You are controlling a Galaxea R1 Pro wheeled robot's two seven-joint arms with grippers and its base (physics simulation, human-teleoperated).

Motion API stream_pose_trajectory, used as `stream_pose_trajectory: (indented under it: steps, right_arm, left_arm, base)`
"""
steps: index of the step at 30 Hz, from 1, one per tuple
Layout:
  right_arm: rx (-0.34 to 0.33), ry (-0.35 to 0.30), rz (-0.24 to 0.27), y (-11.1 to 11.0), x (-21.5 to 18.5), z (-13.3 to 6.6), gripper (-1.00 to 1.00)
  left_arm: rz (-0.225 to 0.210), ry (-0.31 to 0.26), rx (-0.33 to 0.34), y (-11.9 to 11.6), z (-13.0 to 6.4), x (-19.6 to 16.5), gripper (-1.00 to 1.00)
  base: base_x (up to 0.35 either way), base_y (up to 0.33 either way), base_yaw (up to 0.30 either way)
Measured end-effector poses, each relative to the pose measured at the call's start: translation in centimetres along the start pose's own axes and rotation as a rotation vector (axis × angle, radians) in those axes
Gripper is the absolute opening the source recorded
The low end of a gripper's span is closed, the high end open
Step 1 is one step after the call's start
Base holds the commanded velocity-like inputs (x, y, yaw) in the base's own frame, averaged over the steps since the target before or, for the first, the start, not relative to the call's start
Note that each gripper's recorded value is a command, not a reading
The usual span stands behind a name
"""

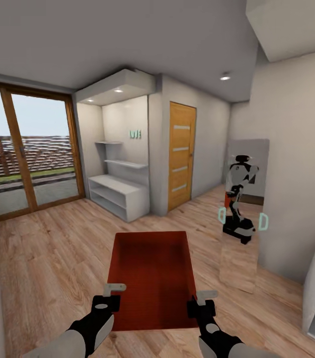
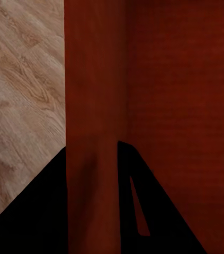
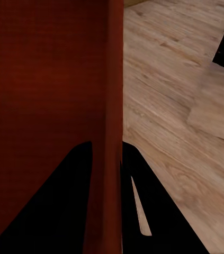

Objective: Move the two storage containers from the living room to the garage. In the garage, place one container on the floor and stack the other container on top of it (either order is fine).

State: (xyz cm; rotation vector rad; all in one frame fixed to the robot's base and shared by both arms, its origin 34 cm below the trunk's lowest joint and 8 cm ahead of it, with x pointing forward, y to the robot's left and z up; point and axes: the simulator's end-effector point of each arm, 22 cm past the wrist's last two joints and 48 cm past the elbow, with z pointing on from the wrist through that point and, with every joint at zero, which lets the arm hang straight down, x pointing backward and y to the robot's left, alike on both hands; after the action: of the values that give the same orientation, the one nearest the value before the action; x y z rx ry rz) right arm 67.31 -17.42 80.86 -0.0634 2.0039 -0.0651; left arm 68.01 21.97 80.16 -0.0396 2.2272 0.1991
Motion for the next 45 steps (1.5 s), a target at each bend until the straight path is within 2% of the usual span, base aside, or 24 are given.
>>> stream_pose_trajectory:
  steps: [45]
  right_arm:
    - [-0.001,0.002,-0.003,-0.06,0.05,0.01,-1.0]
  left_arm:
    - [-0.002,0.003,0.0,-0.06,-0.02,0.14,-1.0]
  base:
    - [0.321,0.0,0.003]
